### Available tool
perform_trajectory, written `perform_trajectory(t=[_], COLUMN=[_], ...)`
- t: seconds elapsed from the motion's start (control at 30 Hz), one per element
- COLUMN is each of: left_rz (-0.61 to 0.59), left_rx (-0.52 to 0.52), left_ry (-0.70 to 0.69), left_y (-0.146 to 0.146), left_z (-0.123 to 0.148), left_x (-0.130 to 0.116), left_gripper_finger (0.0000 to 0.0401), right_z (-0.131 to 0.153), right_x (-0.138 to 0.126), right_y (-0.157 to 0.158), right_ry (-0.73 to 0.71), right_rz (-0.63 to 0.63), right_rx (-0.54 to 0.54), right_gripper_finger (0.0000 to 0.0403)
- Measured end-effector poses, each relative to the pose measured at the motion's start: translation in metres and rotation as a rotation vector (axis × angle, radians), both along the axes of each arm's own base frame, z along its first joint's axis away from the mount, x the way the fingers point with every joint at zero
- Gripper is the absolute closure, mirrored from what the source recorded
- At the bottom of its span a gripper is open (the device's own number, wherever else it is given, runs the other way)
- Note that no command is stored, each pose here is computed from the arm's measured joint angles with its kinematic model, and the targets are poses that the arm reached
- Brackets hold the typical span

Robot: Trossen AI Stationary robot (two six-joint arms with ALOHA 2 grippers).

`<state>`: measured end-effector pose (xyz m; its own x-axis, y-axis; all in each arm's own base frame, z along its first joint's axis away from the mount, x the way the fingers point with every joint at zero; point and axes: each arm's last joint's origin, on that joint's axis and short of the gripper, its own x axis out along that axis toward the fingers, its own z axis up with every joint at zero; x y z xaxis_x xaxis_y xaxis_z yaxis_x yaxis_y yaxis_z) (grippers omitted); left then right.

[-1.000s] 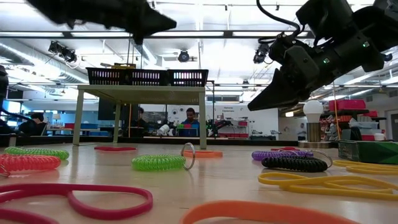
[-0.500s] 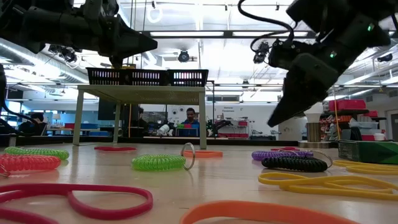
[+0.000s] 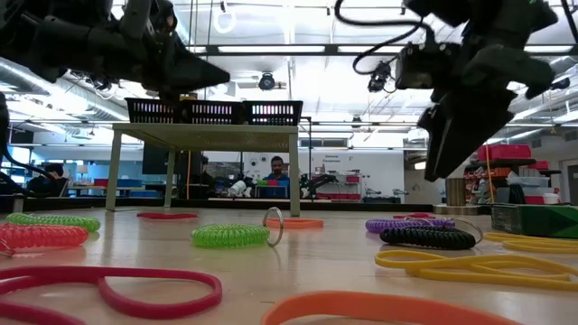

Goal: Pick & Place Office Desk Supplies
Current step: Put the purple spring keychain into the middle black bin on the shelf

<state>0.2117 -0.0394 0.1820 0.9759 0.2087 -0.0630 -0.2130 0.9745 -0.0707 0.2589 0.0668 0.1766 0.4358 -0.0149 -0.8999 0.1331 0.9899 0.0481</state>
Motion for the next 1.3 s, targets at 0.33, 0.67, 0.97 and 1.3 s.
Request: perform_trajectory(t=[0.33,0.67,0.97,1.3], left_rz=[-0.008,0.004,0.056,0.109], left_rx=[-0.186,-0.2,-0.239,-0.359], left_ry=[0.089,0.052,0.038,-0.032], left_y=[0.002,-0.011,-0.021,-0.014], left_z=[-0.029,-0.035,-0.034,-0.03], left_x=[0.02,0.05,0.076,0.12], left_gripper_finger=[0.0383,0.0387,0.033,0.0318], right_z=[-0.028,-0.048,-0.032,-0.007], right_x=[0.008,0.014,0.015,0.017], right_y=[-0.025,-0.025,-0.03,-0.03], right_ry=[0.051,0.103,-0.017,-0.22], right_rz=[-0.09,-0.136,-0.162,-0.246], right_rx=[0.064,0.058,-0.108,-0.371], right_gripper_finger=[0.0246,0.0296,0.039,0.0382])
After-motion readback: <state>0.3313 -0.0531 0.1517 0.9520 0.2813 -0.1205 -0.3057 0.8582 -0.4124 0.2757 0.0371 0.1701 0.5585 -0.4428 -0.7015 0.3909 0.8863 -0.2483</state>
